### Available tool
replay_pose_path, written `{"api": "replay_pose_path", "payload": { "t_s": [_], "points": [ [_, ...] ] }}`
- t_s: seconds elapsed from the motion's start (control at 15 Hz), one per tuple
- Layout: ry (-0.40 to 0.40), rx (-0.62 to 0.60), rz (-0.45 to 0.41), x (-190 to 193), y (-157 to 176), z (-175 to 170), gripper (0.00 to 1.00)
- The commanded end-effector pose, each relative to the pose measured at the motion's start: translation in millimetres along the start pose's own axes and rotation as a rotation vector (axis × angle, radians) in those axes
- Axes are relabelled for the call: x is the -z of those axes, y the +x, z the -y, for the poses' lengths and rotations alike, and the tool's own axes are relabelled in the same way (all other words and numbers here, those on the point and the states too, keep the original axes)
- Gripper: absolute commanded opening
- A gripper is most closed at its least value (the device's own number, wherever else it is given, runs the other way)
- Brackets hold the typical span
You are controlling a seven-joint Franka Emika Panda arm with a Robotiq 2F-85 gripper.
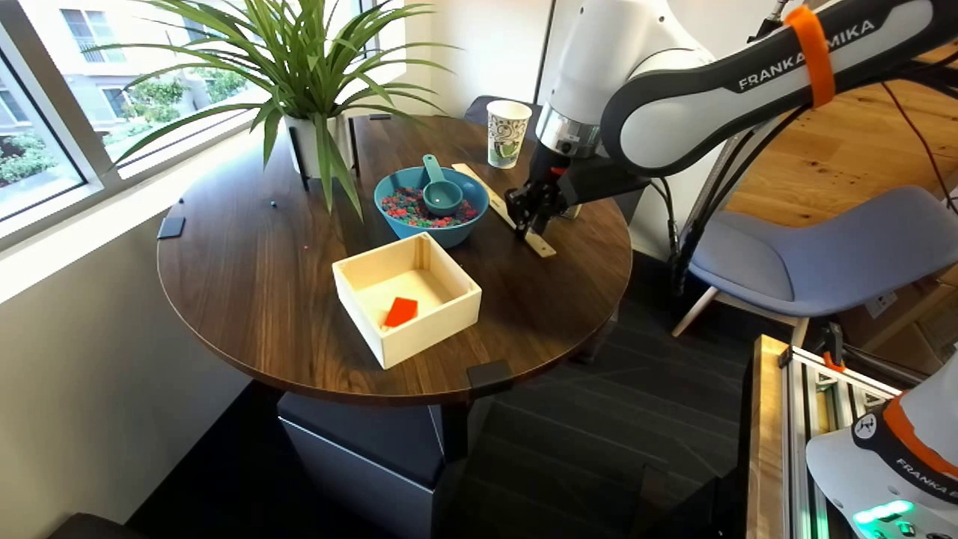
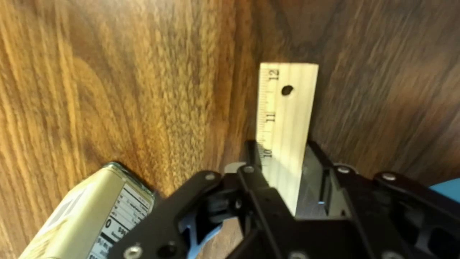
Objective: Put the wooden ruler in the wooden box
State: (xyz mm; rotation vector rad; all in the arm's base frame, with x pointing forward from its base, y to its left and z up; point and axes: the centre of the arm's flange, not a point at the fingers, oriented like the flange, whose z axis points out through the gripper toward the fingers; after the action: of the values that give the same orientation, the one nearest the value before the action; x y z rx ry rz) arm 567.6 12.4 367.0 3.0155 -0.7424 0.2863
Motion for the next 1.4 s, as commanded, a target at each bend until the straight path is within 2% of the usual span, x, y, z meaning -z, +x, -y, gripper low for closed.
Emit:
{"api": "replay_pose_path", "payload": {
  "t_s": [0.0, 0.53, 0.8, 1.13, 1.33],
  "points": [
    [-0.016, 0.024, -0.023, 4, -9, 1, 0.10],
    [-0.007, 0.001, -0.143, 65, -5, -22, 0.10],
    [0.089, 0.020, -0.208, 115, -13, -38, 0.10],
    [0.252, 0.185, -0.304, 182, -33, -49, 0.10],
    [0.316, 0.344, -0.331, 217, -56, -28, 0.10]
  ]
}}
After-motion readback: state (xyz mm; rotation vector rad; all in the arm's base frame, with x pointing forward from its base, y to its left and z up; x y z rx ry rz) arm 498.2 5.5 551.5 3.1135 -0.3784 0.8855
